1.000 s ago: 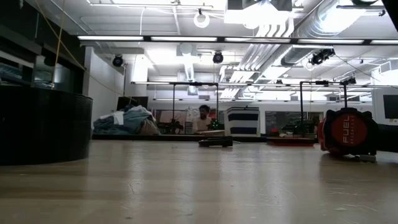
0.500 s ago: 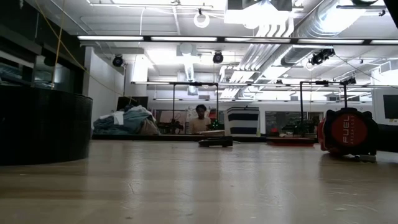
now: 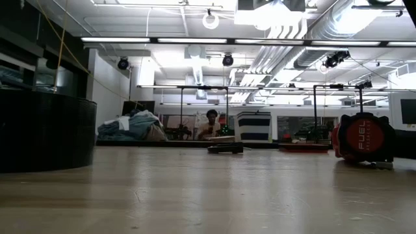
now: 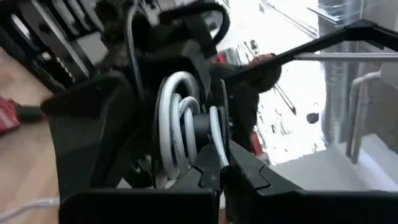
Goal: Coil cords
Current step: Coil the white wire
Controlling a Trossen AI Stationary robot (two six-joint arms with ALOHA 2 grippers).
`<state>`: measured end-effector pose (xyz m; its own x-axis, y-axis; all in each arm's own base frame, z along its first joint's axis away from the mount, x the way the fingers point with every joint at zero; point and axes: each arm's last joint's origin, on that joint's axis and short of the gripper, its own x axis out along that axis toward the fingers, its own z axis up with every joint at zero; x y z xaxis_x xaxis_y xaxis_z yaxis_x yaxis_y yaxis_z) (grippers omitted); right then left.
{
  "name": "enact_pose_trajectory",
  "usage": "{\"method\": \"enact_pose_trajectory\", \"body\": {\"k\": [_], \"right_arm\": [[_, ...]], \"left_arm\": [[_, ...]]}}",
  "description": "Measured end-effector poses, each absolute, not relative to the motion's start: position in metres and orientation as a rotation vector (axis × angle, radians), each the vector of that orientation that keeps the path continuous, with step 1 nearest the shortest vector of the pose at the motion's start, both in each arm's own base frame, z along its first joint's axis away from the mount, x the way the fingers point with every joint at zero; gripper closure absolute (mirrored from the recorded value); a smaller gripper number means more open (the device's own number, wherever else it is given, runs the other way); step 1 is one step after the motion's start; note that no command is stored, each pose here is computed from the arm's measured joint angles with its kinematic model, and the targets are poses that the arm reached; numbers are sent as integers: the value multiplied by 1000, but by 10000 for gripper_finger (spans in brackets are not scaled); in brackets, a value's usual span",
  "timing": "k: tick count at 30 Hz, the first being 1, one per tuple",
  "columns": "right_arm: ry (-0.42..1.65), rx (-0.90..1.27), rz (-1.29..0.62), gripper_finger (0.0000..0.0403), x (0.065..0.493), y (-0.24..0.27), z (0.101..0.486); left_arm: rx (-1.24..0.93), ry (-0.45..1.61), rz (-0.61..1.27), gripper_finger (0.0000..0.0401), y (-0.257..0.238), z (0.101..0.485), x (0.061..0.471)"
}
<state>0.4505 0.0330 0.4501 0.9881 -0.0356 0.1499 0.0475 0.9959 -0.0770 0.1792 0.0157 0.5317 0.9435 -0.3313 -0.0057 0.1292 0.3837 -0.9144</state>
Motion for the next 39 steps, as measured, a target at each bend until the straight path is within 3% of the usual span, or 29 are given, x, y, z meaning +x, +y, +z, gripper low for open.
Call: {"method": "enact_pose_trajectory", "body": {"k": [8,15,30,39], "right_arm": [[-182,-109,-35,403,450,29,453],[-190,-104,-11,403,451,21,454],[-200,-55,102,403,451,19,454],[-208,-58,88,403,451,11,455]], "left_arm": [[-1195,299,-394,400,7,530,183],[-1177,333,-327,400,7,523,183],[-983,138,-240,400,12,531,187],[-1050,206,-294,400,10,528,187]]}}
